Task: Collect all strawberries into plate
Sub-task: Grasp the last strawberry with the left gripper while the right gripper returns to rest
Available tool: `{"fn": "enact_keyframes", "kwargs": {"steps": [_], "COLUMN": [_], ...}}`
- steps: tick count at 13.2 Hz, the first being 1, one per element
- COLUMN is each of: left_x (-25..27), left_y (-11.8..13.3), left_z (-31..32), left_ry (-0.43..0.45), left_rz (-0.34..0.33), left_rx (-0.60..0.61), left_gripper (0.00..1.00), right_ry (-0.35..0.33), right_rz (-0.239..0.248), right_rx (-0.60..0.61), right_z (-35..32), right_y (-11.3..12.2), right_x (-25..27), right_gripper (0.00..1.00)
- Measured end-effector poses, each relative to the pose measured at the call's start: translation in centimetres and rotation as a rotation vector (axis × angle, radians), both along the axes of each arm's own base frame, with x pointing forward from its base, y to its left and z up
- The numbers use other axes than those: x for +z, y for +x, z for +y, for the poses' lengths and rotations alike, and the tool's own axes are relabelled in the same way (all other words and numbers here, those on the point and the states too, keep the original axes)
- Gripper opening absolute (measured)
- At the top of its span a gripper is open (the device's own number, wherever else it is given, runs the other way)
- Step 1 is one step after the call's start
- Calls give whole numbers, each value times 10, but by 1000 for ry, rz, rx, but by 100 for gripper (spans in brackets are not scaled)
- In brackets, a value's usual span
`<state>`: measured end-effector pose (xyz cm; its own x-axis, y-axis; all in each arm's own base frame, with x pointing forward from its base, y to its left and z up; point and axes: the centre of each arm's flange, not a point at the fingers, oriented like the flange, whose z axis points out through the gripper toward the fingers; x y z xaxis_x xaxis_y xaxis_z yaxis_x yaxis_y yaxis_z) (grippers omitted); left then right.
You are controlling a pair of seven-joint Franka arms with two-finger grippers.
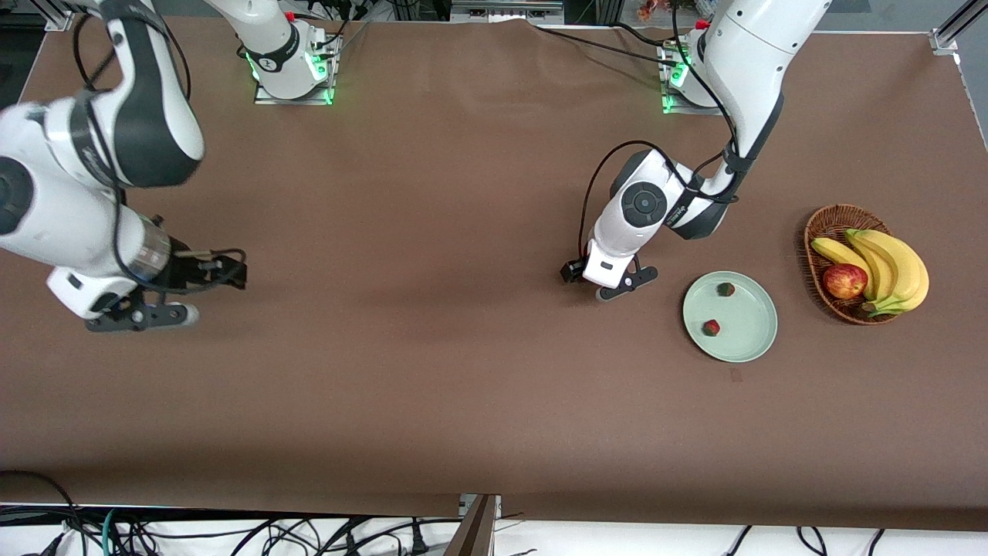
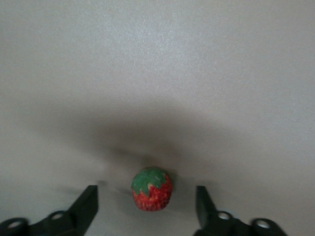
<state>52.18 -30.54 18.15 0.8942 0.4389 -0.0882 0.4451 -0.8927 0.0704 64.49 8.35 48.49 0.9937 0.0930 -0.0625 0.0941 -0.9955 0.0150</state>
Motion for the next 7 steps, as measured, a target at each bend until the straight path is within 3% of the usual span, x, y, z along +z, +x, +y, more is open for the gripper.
{"fn": "enact_keyframes", "kwargs": {"steps": [4,7], "left_x": [0,5], "left_y": [1,6], "left_z": [0,3], "left_ry": [-1,2], "left_rz": [-3,-9], "left_rx": [2,9], "left_gripper": [34,33], "right_ry": [-10,-20], "right_rz": [1,-35], "right_rx": [-34,-96], "right_z": [-23,-66], "right_y": [-23,-34], "right_x": [44,77], "right_gripper": [100,100]}}
